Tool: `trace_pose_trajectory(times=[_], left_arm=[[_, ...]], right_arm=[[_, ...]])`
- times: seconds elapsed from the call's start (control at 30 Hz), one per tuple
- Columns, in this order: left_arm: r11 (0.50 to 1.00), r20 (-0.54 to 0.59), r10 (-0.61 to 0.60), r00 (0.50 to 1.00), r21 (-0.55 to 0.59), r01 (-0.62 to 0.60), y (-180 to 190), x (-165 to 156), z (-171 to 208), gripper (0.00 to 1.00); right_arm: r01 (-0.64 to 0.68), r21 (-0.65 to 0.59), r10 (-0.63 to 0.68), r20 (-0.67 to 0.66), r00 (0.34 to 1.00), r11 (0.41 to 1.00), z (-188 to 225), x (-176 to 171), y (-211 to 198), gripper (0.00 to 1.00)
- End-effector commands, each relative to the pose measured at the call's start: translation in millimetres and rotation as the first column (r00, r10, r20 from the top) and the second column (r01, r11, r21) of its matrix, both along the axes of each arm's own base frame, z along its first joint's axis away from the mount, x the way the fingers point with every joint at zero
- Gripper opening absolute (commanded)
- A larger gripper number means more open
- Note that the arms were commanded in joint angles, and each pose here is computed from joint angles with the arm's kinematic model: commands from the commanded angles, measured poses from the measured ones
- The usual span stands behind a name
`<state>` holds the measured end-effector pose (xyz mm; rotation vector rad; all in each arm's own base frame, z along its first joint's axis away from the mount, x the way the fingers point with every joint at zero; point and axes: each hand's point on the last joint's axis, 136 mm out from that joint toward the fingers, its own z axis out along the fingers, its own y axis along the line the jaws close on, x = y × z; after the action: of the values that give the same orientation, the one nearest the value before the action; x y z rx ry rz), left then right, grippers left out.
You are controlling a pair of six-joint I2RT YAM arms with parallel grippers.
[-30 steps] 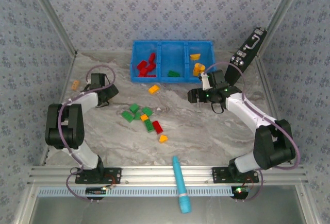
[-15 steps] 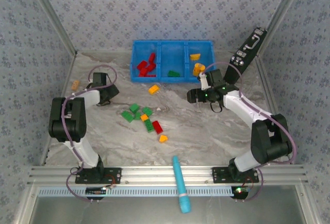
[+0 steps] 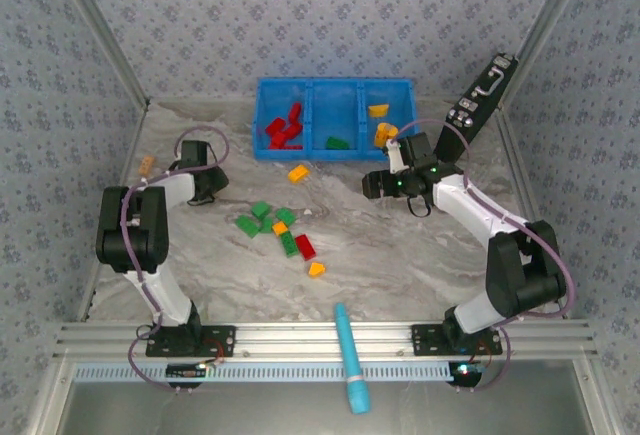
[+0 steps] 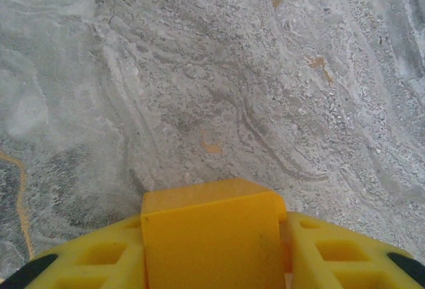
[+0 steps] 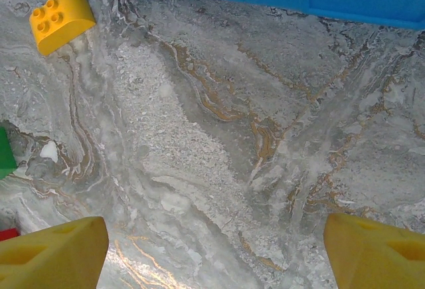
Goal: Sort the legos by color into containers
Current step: Pick up the lego from the middle-left of the table.
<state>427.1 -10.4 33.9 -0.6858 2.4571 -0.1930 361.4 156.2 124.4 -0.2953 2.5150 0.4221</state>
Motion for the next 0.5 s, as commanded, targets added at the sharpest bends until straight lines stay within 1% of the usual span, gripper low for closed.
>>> trace_pose_trajectory(times=[0.0,0.2,0.3,0.4,0.47], left_arm=[[1.000,-0.021,-0.028,0.999,-0.002,0.028,-1.2,-1.7,5.0,0.41],[0.998,-0.029,-0.059,0.998,-0.020,0.059,-6.5,-7.1,13.6,0.37],[0.996,0.013,-0.080,0.997,-0.028,0.081,-14.1,-8.3,35.8,0.35],[0.989,0.068,-0.144,0.987,-0.017,0.145,-37.0,-7.4,69.6,0.35],[0.980,0.107,-0.196,0.975,0.000,0.197,-57.5,-6.1,93.6,0.35]], right_arm=[[-0.018,-0.009,0.018,0.013,1.000,1.000,7.1,3.8,3.7,0.86],[-0.026,-0.008,0.026,0.013,1.000,1.000,9.5,0.0,4.3,0.86],[-0.008,-0.008,0.008,0.019,1.000,1.000,9.3,-1.4,-0.8,0.86],[0.018,-0.013,-0.018,0.024,1.000,1.000,9.0,-0.3,-7.4,0.86],[0.068,-0.037,-0.067,0.042,0.997,0.997,10.2,3.2,-19.2,0.86]])
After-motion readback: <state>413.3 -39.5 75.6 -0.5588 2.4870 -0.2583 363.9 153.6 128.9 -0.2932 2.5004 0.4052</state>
